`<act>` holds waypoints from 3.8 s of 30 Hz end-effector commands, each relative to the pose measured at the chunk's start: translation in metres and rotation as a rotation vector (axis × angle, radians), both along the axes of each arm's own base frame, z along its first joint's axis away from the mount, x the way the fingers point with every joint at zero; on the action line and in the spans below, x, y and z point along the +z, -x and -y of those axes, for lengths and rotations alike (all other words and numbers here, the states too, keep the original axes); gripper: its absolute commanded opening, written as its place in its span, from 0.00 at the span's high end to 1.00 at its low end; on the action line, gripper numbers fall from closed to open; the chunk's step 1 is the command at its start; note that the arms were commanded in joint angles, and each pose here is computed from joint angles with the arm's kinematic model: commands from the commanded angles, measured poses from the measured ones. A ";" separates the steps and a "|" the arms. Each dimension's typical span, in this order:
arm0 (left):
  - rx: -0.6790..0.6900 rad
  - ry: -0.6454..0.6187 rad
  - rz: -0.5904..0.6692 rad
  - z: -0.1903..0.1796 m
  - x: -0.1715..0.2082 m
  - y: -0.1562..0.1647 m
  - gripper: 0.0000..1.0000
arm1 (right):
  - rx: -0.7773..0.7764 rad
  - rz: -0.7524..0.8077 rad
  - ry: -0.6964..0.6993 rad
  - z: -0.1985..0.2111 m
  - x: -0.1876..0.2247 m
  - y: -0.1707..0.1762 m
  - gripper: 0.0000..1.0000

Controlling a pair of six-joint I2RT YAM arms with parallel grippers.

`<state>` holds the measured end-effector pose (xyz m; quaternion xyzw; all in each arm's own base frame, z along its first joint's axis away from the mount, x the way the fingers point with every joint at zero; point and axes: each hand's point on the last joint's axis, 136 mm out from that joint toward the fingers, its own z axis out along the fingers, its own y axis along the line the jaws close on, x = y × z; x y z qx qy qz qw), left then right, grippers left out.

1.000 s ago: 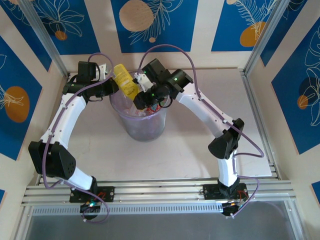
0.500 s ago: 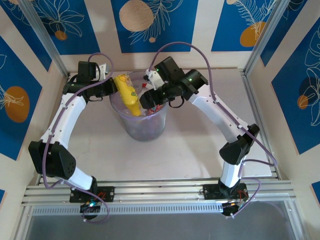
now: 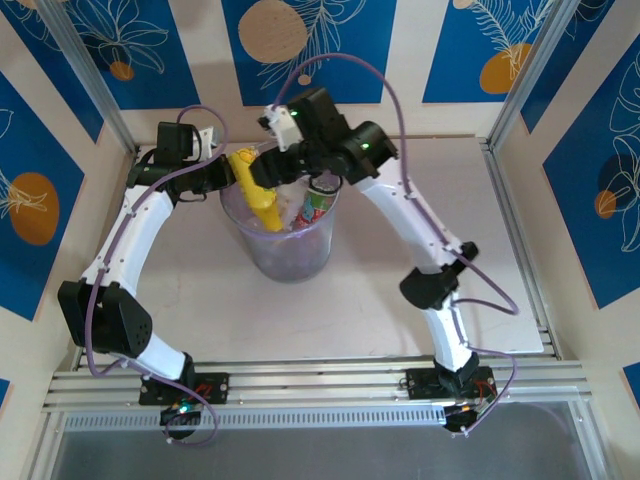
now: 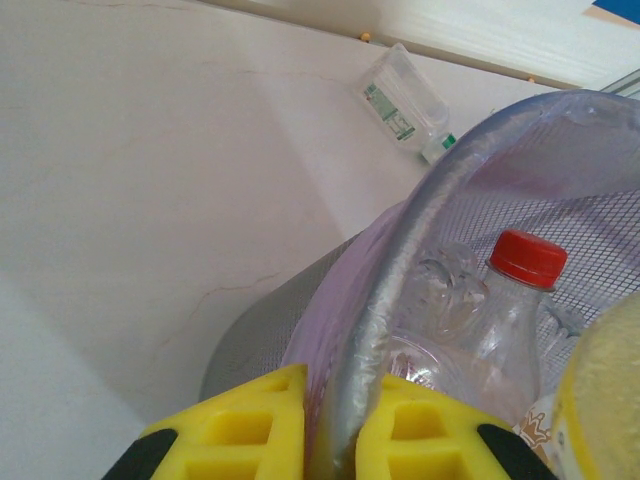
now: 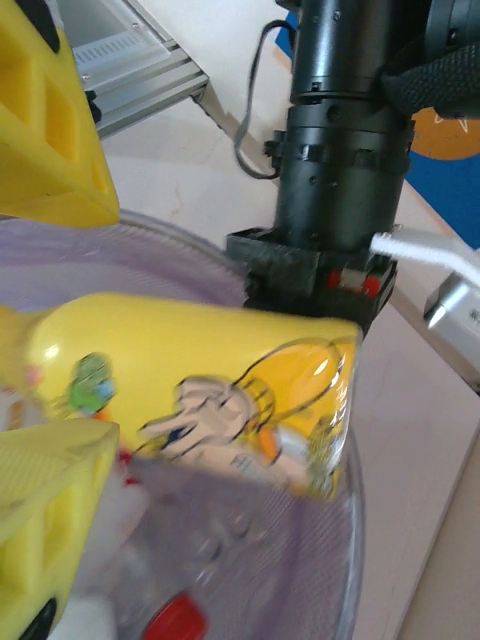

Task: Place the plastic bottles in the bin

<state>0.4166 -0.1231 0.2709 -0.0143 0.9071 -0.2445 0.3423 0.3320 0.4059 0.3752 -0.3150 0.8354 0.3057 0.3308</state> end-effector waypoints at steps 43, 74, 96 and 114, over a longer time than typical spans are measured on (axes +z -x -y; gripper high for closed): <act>0.098 -0.082 -0.099 -0.068 -0.014 0.027 1.00 | -0.413 -0.060 0.137 0.206 -0.043 -0.144 0.26; 0.142 -0.076 -0.094 -0.081 -0.004 0.033 1.00 | -0.439 -0.286 0.359 0.220 -0.303 -0.247 0.18; 0.137 -0.077 -0.087 -0.078 -0.001 0.033 1.00 | -0.425 -0.379 0.276 0.211 -0.342 -0.251 0.31; 0.139 -0.077 -0.083 -0.078 0.000 0.031 1.00 | -0.447 -0.316 0.295 0.219 -0.316 -0.255 0.57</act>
